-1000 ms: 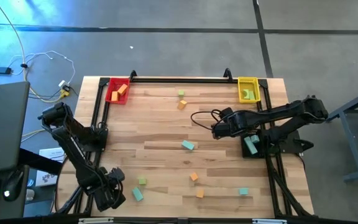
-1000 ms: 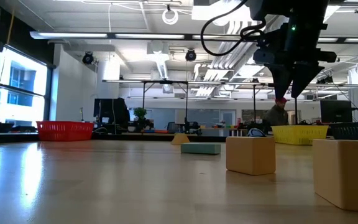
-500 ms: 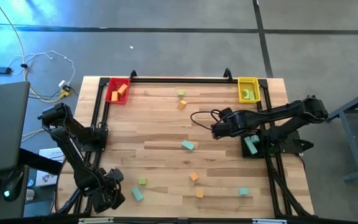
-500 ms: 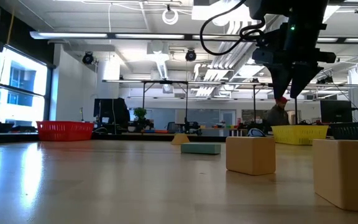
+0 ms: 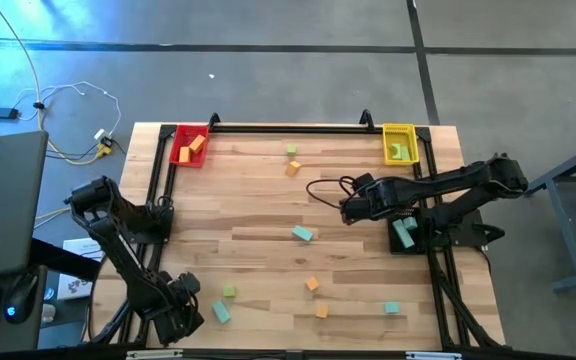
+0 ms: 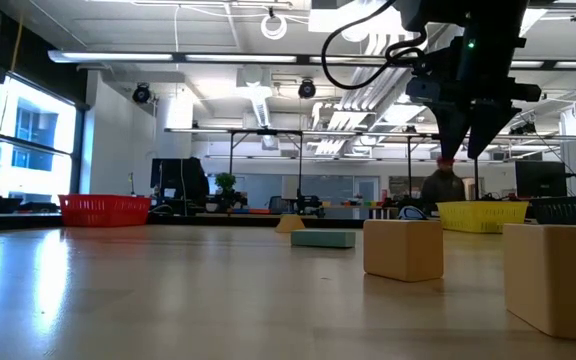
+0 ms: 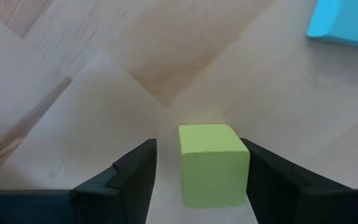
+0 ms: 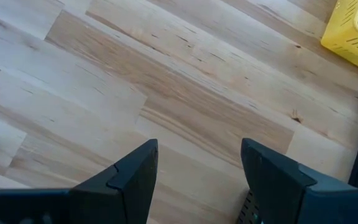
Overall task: Sort & place blocks by color
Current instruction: Put the green block into the yellow bin
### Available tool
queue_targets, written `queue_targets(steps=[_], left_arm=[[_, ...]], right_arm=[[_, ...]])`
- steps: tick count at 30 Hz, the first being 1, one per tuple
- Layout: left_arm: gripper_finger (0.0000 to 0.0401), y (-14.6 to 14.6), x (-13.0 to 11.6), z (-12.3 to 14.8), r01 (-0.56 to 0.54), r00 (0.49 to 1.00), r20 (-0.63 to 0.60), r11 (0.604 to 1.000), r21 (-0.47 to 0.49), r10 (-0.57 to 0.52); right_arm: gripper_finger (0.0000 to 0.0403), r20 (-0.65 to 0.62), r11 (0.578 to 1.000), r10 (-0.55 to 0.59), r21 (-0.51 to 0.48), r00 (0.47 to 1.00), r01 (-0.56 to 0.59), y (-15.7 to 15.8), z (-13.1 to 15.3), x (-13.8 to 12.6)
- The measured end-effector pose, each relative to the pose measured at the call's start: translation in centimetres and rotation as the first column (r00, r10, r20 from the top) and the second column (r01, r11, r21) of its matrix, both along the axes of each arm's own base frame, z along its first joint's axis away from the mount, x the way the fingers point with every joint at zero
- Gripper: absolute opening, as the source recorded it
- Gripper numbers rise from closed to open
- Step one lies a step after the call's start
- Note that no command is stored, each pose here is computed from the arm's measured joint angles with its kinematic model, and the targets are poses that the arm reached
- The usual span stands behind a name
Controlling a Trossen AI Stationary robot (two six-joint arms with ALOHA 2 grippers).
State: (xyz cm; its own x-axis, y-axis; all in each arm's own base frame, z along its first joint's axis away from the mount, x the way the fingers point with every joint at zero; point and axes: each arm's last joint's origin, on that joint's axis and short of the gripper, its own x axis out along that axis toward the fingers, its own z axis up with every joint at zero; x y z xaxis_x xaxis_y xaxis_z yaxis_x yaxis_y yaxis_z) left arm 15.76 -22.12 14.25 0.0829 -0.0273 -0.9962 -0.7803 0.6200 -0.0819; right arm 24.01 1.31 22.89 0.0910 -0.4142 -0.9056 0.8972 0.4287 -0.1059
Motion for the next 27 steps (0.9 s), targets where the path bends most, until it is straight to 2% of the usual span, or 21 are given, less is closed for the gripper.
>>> queue_targets(steps=[5,8,12,17,27], left_arm=[[0.0188,-0.1,0.0,-0.1,0.002,1.0,-0.021,1.0,-0.009,-0.002],[0.0156,-0.2,0.0,-0.1,0.016,1.0,-0.011,1.0,-0.016,-0.016],[0.0105,-0.3,0.2,0.0,0.036,0.999,0.021,0.999,-0.023,-0.036],[0.0102,-0.2,0.5,0.1,0.042,0.993,0.111,0.999,0.029,-0.045],[0.0102,0.9,2.5,1.8,0.072,0.949,0.303,0.995,0.066,-0.089]], right_arm=[[0.0218,0.005,1.0,0.001,0.015,1.0,-0.001,0.0,0.0,0.1],[0.0218,0.018,0.999,0.008,0.032,1.0,-0.009,0.1,0.0,0.2],[0.0218,0.068,0.996,0.074,0.052,0.995,-0.078,0.6,0.0,0.9],[0.0218,0.163,0.974,0.215,0.034,0.963,-0.223,1.9,0.3,2.0],[0.0218,0.28,0.893,0.44,-0.039,0.853,-0.448,5.7,0.9,2.8]])
